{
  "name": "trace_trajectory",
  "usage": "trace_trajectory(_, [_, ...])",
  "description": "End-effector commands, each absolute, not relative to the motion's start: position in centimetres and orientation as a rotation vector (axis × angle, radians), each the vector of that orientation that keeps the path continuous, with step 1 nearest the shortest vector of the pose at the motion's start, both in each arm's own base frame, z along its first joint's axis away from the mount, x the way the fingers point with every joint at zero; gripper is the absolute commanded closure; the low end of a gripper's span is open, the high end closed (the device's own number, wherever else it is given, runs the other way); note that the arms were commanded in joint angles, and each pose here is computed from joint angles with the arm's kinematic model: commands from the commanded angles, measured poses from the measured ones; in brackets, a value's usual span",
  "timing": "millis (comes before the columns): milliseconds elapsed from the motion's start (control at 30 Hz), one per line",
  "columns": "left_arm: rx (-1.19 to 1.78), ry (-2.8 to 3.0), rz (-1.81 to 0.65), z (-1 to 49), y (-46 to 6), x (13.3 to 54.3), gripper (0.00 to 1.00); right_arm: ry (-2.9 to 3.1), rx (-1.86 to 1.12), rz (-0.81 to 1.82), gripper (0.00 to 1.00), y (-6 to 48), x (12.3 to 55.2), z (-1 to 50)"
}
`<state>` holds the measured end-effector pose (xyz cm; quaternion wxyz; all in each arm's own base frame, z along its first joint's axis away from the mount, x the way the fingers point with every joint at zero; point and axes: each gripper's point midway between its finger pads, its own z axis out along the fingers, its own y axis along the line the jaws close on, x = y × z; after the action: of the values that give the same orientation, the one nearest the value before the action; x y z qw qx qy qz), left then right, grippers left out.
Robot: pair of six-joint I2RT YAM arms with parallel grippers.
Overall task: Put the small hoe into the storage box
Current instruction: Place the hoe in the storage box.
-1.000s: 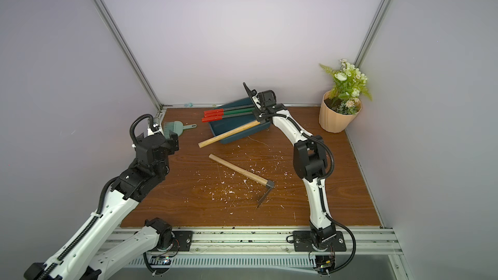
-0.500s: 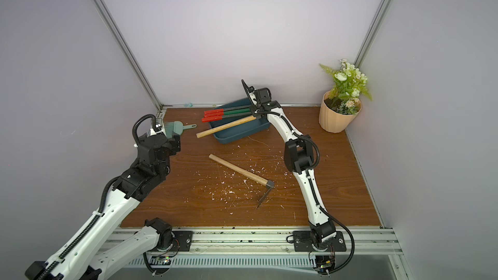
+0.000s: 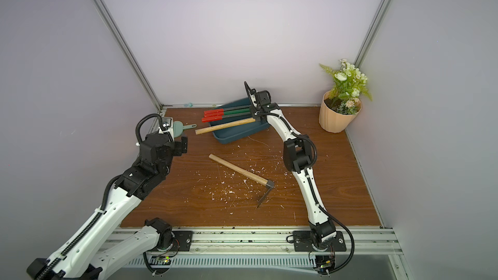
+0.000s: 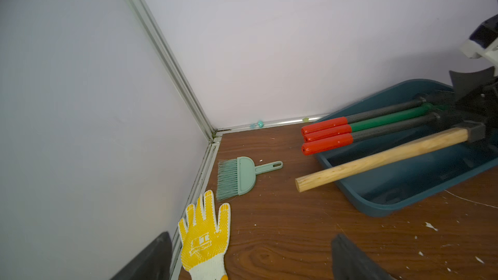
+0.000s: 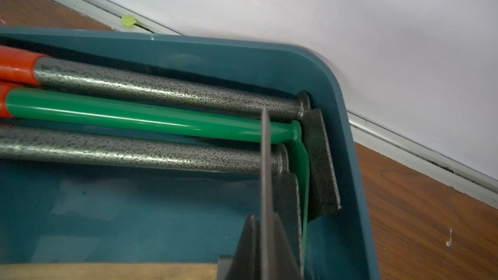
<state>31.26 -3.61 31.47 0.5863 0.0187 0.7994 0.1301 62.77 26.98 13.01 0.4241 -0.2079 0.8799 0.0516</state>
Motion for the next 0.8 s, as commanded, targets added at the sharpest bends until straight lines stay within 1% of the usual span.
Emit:
trace_trajectory(0, [0.106,1.853,0.215,32.1,-5.0,31.5,0.07,2.156,-0.477,0.070,1.00,25.9,64.1,13.8])
trace_trajectory(200, [0.188,1.858,0.139,31.9,-6.6,31.5,0.07,2.175,-0.469,0.066,1.00,25.4,64.4,12.3])
trace_trajectory(267, [0.204,1.858,0.121,31.8,-7.0,31.5,0.07,2.184,-0.467,0.066,0.96,25.2,64.5,11.8])
trace_trajectory(333, [0.207,1.861,0.119,31.7,-7.0,31.6,0.07,2.191,-0.464,0.061,0.88,25.1,64.6,11.3])
trace_trajectory(433, [0.213,1.869,0.121,31.5,-7.1,31.7,0.07,2.196,-0.464,0.066,0.78,25.1,64.6,11.0])
trace_trajectory(500, [0.213,1.872,0.121,31.4,-7.2,31.8,0.07,2.196,-0.468,0.073,0.74,25.2,64.5,11.0])
trace_trajectory(633, [0.211,1.874,0.119,31.3,-7.2,31.9,0.07,2.184,-0.474,0.088,0.70,25.4,64.3,12.1])
trace_trajectory(767, [0.207,1.878,0.122,31.1,-7.1,31.8,0.07,2.145,-0.469,0.102,0.68,25.4,63.9,14.9])
